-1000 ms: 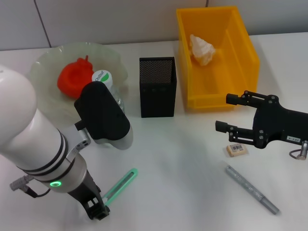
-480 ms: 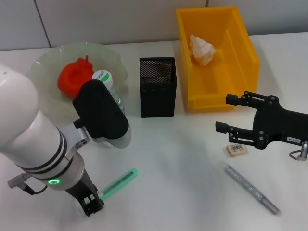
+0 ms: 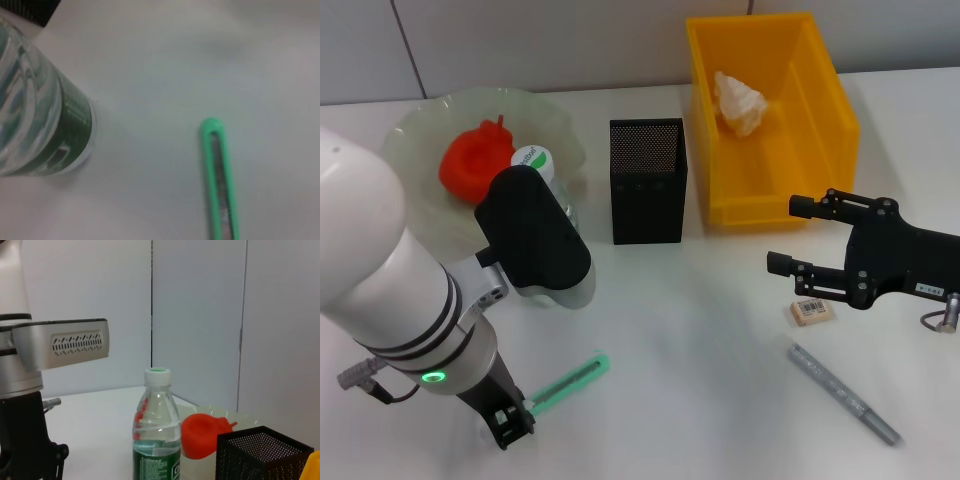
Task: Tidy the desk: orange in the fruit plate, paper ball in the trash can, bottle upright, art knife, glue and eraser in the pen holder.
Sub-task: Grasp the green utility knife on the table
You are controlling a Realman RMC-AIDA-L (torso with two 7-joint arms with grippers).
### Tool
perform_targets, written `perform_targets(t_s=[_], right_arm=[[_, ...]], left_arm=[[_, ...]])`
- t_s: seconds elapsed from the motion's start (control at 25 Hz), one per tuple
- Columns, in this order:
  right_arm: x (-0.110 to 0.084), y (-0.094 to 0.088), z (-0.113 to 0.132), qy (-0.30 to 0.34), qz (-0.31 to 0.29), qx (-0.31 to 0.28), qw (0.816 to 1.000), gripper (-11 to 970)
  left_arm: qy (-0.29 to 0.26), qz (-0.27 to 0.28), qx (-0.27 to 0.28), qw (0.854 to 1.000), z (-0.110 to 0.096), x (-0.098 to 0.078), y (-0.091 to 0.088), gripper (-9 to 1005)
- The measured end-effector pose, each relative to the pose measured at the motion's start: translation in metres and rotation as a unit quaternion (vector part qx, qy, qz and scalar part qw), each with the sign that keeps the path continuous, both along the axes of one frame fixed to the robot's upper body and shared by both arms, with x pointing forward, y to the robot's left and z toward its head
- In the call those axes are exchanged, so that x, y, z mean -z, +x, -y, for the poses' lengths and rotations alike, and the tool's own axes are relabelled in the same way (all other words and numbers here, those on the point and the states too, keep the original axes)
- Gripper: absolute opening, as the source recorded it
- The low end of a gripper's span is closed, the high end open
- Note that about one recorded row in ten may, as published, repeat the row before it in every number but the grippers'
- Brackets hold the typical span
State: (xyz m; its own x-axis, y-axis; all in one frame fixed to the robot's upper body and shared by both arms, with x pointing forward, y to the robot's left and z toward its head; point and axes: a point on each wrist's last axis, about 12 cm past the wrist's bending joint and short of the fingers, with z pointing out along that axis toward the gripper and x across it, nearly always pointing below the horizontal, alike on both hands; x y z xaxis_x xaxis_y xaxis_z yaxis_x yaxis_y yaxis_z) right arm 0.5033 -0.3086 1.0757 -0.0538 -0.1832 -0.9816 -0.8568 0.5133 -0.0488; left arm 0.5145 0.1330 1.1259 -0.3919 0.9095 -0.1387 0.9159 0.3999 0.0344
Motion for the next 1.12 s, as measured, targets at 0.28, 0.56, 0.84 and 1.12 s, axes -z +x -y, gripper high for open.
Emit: perform_targets(t_s=[0.28, 0.56, 0.84, 1.12], right_arm=[[-0.0002, 0.0004, -0.0002, 0.000, 0.000, 0.000, 1.000, 722], [-0.0006, 0.0007, -0.0003, 0.000, 0.001, -0.001, 1.000, 722], [-0.0008, 0.0008, 0.0002, -0.001, 0.001, 0.000, 1.000, 722], [-0.0009, 0.0006, 0.0013, 0.000, 0.002, 0.002, 1.000, 721]], left_arm=[[0.005, -0.001, 0.003, 1.000, 0.0010, -0.0009, 0.0014, 205], [0.009, -0.002, 0.009, 1.000, 0.0022, -0.0008, 0.0027, 173], [0.013, 0.000, 0.016, 1.000, 0.0045, -0.0012, 0.0027, 165], [0.012, 0.004, 0.020, 1.000, 0.0063, -0.0030, 0.0030, 159]])
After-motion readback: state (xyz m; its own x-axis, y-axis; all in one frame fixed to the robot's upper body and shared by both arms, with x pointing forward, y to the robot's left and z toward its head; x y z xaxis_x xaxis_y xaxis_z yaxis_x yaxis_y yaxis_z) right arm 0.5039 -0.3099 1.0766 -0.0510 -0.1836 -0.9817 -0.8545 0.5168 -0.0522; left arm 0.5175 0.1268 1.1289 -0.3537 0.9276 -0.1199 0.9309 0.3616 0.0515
